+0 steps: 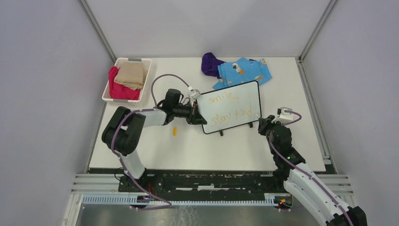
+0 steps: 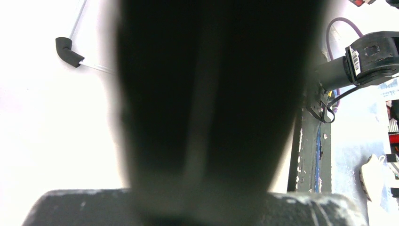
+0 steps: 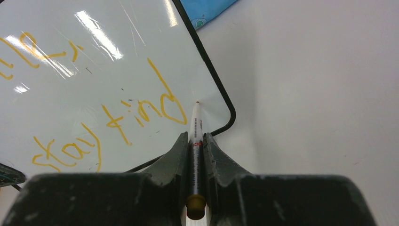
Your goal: Write a sentence on the whiteboard
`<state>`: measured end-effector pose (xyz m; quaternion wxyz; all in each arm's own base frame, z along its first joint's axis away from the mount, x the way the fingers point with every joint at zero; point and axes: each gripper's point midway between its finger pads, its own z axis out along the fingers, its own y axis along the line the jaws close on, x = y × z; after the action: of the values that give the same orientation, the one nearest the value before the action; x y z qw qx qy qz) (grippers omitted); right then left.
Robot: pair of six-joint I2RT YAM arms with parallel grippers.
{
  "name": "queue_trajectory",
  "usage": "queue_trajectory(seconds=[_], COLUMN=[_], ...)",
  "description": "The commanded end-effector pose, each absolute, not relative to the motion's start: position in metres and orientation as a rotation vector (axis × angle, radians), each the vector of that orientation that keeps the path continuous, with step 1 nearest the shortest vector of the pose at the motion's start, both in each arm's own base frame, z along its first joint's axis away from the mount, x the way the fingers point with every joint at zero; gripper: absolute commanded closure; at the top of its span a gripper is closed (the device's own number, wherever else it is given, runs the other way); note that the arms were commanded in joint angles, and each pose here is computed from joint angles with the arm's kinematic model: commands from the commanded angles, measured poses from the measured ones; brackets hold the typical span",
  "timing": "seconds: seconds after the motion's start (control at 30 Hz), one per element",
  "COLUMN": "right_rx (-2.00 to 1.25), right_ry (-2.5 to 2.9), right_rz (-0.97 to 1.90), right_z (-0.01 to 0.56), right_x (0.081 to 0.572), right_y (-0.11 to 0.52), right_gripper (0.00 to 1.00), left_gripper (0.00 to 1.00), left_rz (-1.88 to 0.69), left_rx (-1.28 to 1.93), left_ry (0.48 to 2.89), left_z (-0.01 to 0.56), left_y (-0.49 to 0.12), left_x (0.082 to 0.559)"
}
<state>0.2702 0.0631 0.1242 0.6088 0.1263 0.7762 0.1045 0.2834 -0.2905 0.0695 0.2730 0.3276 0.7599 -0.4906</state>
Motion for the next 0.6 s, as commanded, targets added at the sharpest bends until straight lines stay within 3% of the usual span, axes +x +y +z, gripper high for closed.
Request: queue_trajectory(seconds=[0.0,0.57], right_rx=[0.291,0.283], right_ry=[1.751,1.798], right_rz=[0.269,0.230], right_z=[0.135,0.117], right_x=[0.275,0.269], right_y=[0.066,0.059], right_gripper=[1.00,1.00], left_gripper=[0.98,0.98], left_rz=[-1.140,-1.140], left_rx=[0.857,0.854], left_ry=[2.279,2.285], left_z=[0.010,0.009], left_y=[-0.270,-0.270], left_x=[0.273,0.273])
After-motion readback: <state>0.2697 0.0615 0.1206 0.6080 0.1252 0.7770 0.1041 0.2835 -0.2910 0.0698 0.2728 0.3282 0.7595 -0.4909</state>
